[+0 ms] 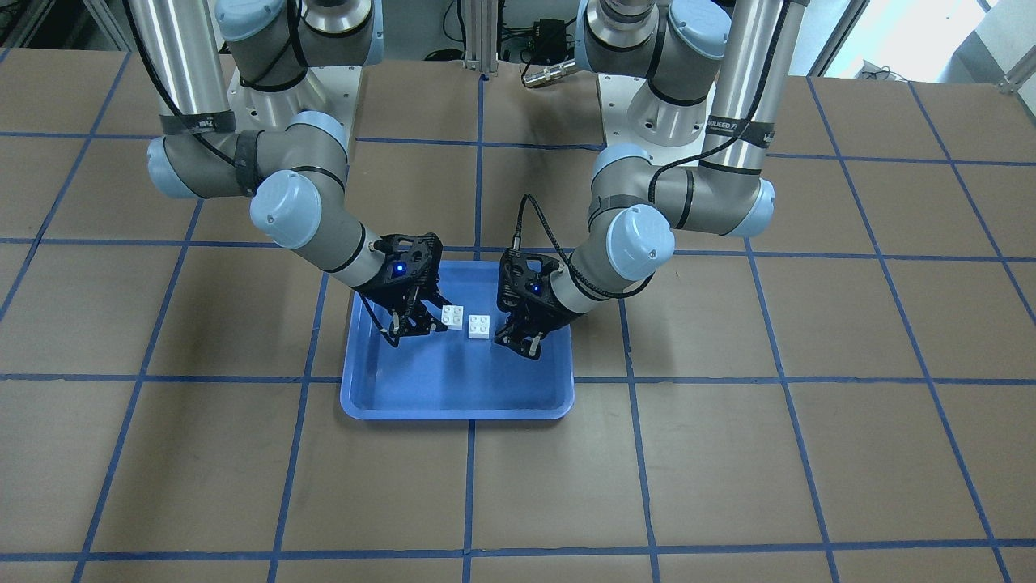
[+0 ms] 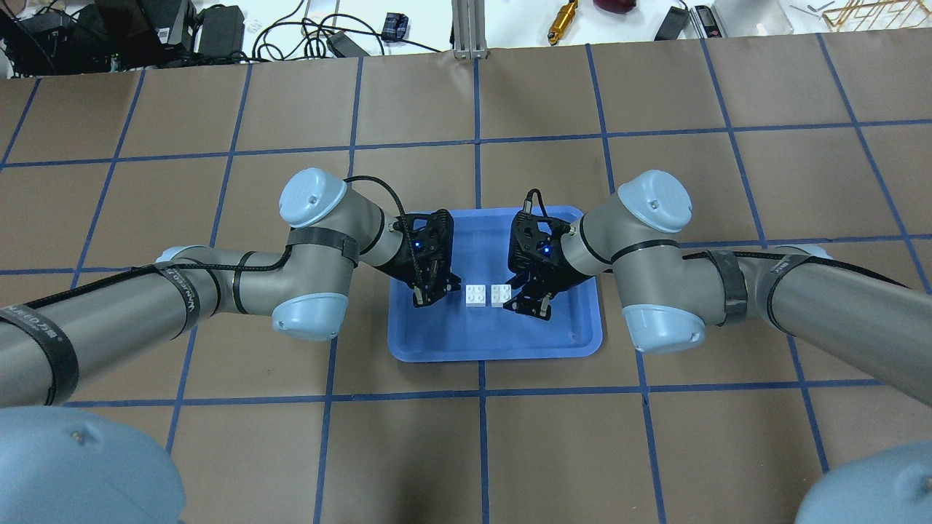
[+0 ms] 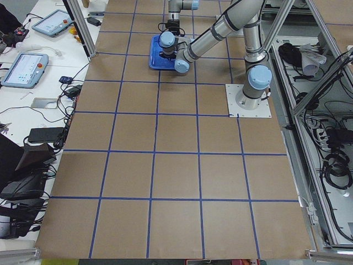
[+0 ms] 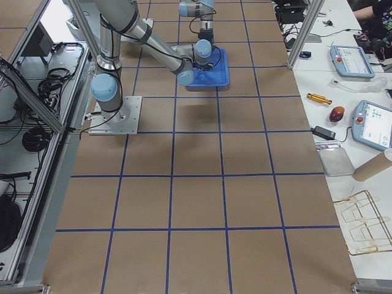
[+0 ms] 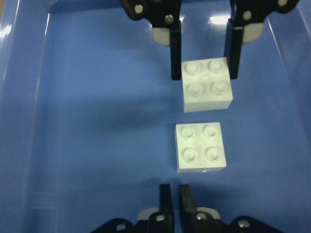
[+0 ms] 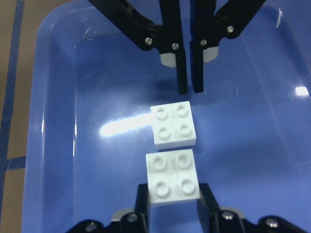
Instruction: Assemble white blocks and place on blue tray
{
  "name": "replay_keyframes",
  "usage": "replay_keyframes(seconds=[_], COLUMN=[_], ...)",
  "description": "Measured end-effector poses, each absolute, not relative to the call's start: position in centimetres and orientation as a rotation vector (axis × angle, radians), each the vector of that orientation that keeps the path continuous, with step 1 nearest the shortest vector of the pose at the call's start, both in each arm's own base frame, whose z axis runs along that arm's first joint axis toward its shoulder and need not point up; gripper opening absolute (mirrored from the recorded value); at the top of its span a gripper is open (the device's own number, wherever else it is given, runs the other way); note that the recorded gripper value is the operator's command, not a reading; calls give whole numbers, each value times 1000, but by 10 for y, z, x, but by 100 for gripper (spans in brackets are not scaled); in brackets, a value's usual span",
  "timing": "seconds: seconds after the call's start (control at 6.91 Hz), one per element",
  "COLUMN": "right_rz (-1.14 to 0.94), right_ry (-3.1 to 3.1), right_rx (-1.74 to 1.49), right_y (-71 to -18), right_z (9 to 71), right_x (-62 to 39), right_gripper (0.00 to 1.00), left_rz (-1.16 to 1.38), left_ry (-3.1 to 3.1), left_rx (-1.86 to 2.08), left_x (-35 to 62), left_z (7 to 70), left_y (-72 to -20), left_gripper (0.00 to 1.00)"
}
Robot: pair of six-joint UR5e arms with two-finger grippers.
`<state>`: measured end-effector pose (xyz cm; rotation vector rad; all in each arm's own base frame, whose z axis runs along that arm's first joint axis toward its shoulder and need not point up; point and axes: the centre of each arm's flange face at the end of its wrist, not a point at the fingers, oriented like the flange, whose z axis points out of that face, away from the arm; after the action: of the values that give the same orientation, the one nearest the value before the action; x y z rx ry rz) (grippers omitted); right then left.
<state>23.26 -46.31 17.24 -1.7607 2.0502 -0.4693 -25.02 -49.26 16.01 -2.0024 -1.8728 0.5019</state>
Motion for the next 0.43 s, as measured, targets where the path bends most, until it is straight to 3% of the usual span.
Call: replay_keyframes(seconds=[0.43], right_rz=[-454], right_ry=[2053], right_rx=[-1755], right_y=[-463], right_z=[165], right_x=[233], right_gripper=[0], left_rz=[498], left_ry=[-1874], left_rx=[-1997], left_x=[-250], left_z=[159], left_y=[-491], left_gripper=[19])
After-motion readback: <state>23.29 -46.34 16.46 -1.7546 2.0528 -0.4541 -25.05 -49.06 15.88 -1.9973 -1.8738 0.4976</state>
